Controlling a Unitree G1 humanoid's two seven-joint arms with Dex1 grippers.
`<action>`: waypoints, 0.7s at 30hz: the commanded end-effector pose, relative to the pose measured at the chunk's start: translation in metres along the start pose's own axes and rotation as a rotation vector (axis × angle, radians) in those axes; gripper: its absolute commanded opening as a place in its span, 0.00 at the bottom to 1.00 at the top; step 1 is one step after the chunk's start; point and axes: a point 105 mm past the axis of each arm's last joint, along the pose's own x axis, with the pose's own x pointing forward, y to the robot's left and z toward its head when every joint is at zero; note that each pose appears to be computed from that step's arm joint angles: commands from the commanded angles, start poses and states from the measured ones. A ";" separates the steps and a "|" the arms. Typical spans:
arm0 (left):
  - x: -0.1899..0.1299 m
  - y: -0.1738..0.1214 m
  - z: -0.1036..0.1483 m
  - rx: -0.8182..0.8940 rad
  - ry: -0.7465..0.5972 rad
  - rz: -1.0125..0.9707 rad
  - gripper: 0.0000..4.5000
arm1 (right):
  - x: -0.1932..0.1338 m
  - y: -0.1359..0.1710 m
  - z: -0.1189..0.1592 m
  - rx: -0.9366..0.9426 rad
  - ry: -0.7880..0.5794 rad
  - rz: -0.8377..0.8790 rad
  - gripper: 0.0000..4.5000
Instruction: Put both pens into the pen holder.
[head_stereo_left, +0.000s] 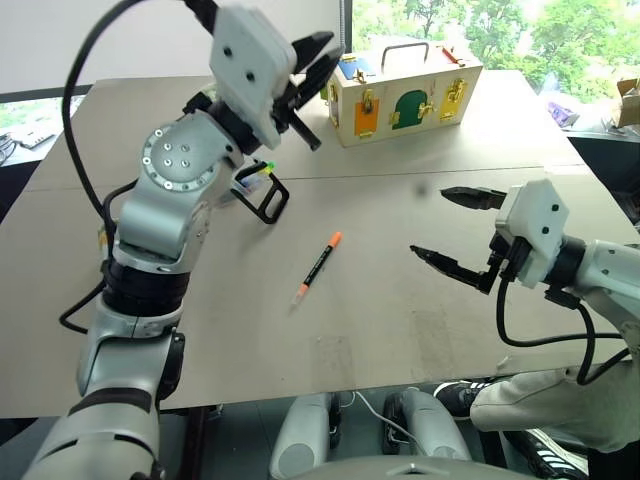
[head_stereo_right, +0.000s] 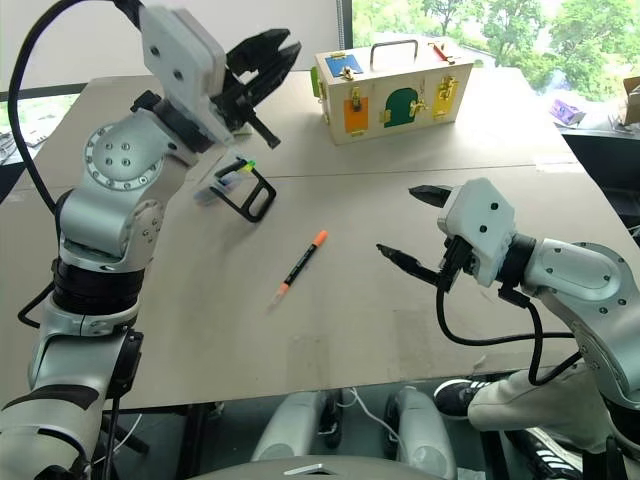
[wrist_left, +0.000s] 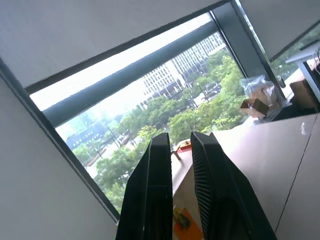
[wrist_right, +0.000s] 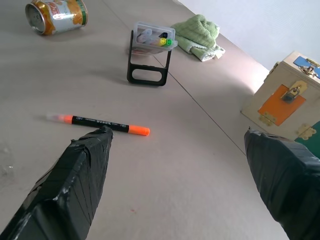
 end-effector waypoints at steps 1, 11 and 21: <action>-0.013 -0.004 -0.005 0.125 -0.021 -0.045 0.15 | 0.001 -0.001 0.011 -0.035 -0.042 0.001 1.00; -0.018 0.008 -0.029 -0.187 0.017 0.060 0.15 | 0.001 0.002 0.009 -0.033 -0.035 0.015 1.00; -0.040 -0.051 -0.023 -0.869 0.549 -0.146 0.71 | 0.000 0.001 0.007 -0.027 -0.026 0.000 1.00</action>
